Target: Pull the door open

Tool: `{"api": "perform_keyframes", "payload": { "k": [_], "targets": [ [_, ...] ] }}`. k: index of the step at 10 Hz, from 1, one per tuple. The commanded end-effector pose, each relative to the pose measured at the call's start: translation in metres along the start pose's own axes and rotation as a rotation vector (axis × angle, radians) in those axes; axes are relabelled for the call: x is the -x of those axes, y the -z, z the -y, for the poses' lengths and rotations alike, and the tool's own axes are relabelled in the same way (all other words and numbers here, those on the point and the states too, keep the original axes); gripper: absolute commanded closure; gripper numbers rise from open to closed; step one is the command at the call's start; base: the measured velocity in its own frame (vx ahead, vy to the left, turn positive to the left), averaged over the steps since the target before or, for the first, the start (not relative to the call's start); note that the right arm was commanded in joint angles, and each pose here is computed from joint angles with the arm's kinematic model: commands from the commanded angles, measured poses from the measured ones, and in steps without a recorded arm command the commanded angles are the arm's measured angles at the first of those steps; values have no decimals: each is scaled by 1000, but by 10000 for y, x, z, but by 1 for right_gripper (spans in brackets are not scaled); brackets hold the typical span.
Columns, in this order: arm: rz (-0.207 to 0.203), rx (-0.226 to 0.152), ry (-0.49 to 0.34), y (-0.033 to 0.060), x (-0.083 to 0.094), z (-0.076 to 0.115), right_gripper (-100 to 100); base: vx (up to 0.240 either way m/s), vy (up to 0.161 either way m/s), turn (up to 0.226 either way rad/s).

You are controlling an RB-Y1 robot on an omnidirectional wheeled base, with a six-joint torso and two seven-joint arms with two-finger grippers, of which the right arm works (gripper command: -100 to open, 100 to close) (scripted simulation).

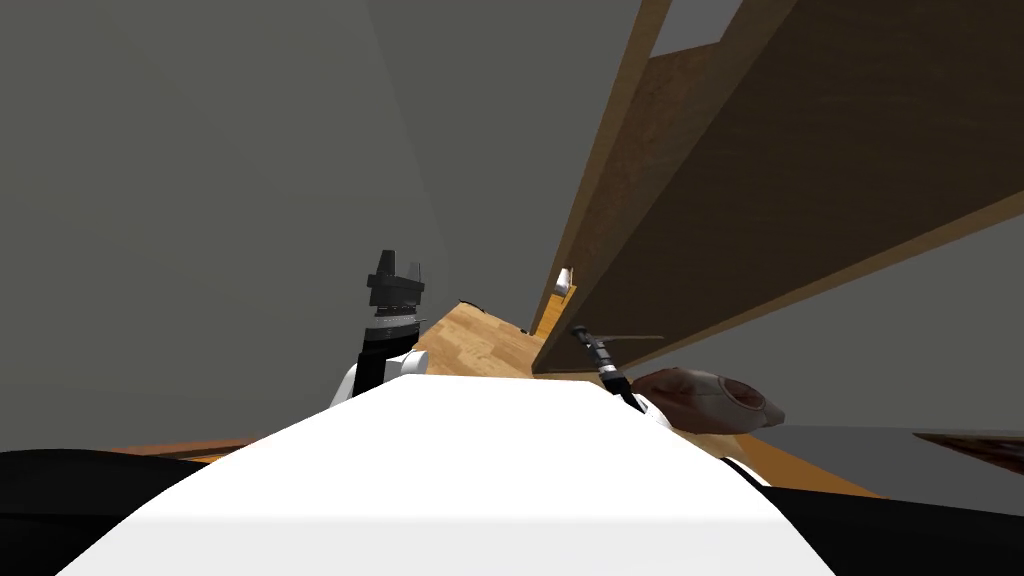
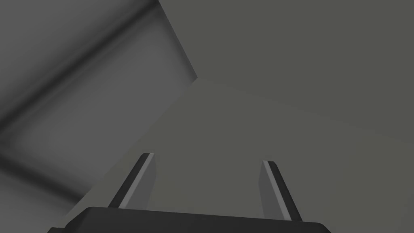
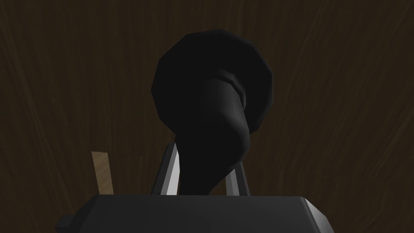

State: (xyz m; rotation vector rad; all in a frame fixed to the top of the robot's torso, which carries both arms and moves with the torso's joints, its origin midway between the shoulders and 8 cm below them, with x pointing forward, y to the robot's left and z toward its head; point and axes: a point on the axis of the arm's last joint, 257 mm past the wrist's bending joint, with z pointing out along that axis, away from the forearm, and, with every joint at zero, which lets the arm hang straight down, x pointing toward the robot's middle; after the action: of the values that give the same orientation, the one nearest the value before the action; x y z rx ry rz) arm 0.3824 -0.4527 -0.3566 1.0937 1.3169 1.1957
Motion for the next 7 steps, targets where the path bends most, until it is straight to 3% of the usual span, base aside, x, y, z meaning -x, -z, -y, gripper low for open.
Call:
{"api": "perform_keyframes", "payload": {
  "k": [1, 6, 7],
  "targets": [
    [-14, 2, 1, 94, -4, 8, 100, -235, -96, 160],
    [-48, 9, 2, 353, 47, -12, 100, -223, -96, 178],
    [-45, 3, -1, 319, 28, 8, 100, -89, -28, 19]
  ]
}}
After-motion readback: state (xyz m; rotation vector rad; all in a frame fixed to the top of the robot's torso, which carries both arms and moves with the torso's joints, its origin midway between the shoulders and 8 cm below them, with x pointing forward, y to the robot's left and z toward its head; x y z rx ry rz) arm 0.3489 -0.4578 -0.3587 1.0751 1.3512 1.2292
